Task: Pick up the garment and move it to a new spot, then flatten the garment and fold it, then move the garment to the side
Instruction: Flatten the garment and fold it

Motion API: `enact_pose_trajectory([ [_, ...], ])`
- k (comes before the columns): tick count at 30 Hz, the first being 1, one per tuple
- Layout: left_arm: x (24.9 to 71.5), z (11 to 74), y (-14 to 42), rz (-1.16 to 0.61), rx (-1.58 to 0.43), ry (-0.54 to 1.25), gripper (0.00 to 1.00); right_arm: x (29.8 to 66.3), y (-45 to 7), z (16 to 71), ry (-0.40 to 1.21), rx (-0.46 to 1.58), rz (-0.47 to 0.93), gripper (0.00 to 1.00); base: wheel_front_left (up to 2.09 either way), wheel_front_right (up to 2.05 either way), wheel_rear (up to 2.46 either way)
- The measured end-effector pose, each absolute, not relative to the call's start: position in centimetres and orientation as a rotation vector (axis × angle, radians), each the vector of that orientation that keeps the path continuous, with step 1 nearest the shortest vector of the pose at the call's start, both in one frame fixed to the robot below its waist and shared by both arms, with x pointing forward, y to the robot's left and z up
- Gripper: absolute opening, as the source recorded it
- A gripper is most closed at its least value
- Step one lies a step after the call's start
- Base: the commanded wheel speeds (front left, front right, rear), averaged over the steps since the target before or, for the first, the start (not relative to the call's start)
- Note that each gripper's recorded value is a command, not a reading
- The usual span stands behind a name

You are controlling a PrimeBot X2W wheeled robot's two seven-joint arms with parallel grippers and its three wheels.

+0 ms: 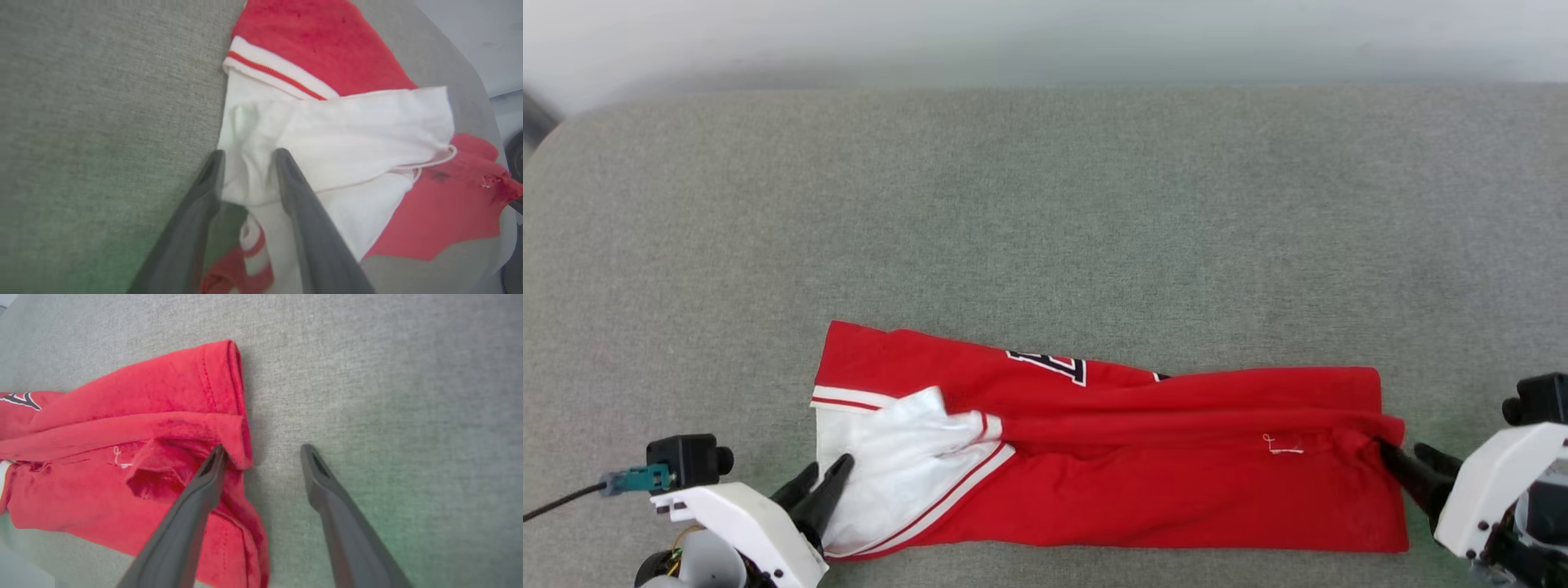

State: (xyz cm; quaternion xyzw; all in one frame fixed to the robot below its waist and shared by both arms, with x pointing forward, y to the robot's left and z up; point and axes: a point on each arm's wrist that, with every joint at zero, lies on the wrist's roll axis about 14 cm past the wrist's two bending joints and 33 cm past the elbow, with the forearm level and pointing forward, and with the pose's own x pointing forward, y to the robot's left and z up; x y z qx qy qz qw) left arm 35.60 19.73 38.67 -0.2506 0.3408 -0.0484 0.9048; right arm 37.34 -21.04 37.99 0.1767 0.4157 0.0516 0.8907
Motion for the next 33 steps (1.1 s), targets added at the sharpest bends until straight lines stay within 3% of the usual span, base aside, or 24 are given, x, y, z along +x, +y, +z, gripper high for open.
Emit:
enact_pose_trajectory([
  [6, 36.6, 41.3, 21.0, -0.072, -0.404, 0.548, 1.0, 35.5, -21.9, 39.7, 0.799, 0.348, 0.087, 1.0, 0.0, 0.0, 0.0],
  [20, 39.3, 52.0, 18.7, -0.098, -0.171, 0.039, 1.0, 36.2, -24.9, 47.8, 0.623, 0.253, 0.036, 1.0, 0.0, 0.0, 0.0],
  [28, 38.3, 55.1, 18.5, -0.074, -0.098, -0.114, 1.0, 37.5, -24.0, 46.8, 0.736, 0.252, 0.06, 1.0, 0.0, 0.0, 0.0],
  [33, 38.0, 54.9, 18.1, -0.072, -0.103, -0.118, 1.0, 38.4, -21.8, 43.5, 0.857, 0.292, 0.099, 1.0, 0.0, 0.0, 0.0],
])
